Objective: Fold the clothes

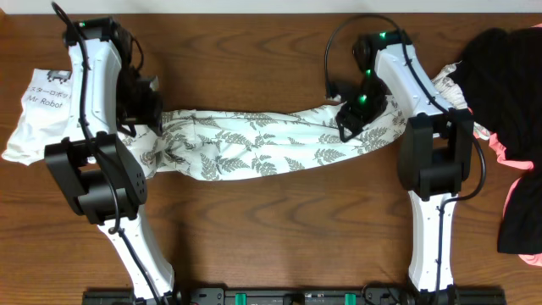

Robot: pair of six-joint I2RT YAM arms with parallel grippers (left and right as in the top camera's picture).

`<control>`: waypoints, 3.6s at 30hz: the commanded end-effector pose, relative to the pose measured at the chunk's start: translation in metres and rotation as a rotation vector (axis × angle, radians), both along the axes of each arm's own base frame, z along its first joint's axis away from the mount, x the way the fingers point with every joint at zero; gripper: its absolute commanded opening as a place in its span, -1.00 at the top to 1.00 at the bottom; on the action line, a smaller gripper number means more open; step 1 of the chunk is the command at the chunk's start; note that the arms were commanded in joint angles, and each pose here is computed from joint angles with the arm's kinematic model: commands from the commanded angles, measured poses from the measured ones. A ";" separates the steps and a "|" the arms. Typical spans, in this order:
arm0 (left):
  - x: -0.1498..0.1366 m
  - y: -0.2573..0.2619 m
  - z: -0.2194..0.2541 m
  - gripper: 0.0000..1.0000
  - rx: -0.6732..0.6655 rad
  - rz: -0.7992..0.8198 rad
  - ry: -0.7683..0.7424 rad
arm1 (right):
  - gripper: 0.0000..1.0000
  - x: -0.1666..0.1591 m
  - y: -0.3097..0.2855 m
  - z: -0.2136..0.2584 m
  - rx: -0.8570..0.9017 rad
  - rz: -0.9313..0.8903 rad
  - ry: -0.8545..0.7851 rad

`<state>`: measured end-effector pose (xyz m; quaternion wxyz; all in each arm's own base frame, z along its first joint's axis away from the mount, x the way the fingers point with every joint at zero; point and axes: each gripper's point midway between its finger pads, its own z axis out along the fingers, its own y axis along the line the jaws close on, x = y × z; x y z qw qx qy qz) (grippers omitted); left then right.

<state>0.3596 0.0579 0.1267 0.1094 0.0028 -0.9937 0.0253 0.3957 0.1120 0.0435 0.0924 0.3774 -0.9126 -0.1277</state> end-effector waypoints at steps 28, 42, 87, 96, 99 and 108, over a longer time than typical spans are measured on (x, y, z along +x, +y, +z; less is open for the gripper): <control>0.002 -0.093 -0.054 0.88 -0.100 0.062 -0.001 | 0.97 0.030 0.020 0.011 -0.017 -0.240 -0.103; -0.041 -0.034 -0.109 0.88 0.163 0.153 0.116 | 0.97 0.021 0.018 -0.006 -0.030 -0.238 -0.067; -0.008 0.006 -0.026 0.88 0.151 0.547 -0.386 | 0.95 0.028 0.014 -0.007 -0.030 -0.235 -0.096; -0.016 0.008 -0.097 0.88 0.174 0.550 -0.315 | 0.92 0.028 0.014 -0.007 -0.035 -0.261 -0.091; -0.018 0.021 -0.113 0.88 0.254 0.544 -0.313 | 0.92 0.028 0.014 -0.007 -0.035 -0.260 -0.091; -0.034 0.045 -0.134 0.88 0.339 0.567 -0.240 | 0.94 0.029 0.013 -0.007 -0.036 -0.261 -0.092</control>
